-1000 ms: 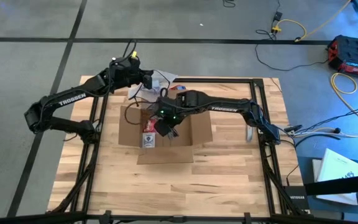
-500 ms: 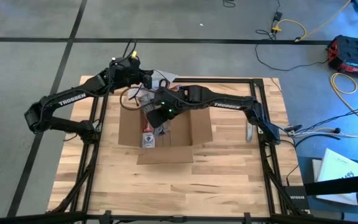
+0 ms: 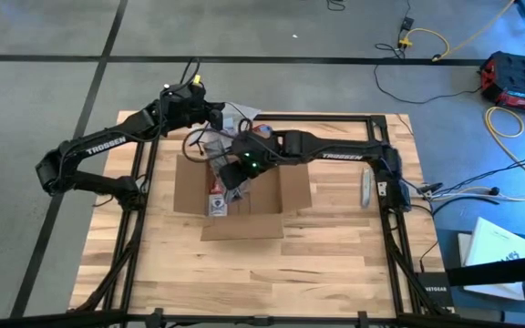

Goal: Unpack boxes
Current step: Put the pack of black pens into the transparent zip bag

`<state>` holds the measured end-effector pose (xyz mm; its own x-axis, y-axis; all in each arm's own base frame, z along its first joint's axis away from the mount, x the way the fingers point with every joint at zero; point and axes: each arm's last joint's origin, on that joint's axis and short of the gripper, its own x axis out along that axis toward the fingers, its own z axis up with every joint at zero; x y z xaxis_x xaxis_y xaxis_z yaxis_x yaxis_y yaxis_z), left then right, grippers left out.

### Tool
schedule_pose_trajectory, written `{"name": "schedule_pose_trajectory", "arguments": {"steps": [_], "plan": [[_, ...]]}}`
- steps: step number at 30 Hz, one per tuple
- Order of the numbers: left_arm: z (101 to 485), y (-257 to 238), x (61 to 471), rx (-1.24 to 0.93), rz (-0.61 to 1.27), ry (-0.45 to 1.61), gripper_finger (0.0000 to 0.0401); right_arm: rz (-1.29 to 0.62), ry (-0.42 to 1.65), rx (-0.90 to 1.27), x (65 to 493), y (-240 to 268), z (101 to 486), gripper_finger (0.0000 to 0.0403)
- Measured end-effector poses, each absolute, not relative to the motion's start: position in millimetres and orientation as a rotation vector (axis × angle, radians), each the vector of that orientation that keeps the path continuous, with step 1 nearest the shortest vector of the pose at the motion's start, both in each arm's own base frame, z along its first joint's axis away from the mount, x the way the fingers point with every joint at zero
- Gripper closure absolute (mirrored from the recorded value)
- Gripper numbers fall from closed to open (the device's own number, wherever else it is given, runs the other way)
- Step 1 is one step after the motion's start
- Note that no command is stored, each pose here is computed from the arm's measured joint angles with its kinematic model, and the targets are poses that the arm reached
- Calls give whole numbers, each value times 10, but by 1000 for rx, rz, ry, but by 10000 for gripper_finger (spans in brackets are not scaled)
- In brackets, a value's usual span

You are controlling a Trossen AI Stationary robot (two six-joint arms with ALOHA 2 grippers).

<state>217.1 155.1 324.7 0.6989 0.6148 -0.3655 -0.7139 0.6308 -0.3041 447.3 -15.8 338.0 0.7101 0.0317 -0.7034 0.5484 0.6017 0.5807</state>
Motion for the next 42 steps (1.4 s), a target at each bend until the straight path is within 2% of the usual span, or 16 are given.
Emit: {"name": "schedule_pose_trajectory", "arguments": {"steps": [6,13,28,42], "plan": [[3245,1550,2170,-454,769,238,401,-333,542,1068,4345,-226,3282,398],[3245,1549,2170,-452,769,238,401,-465,434,1308,4373,-234,3032,398],[3249,1552,2170,-442,768,237,401,-596,325,1486,4354,-472,3015,398],[3246,1458,2232,-436,728,249,401,-704,208,1545,4321,-718,3017,397]]}}
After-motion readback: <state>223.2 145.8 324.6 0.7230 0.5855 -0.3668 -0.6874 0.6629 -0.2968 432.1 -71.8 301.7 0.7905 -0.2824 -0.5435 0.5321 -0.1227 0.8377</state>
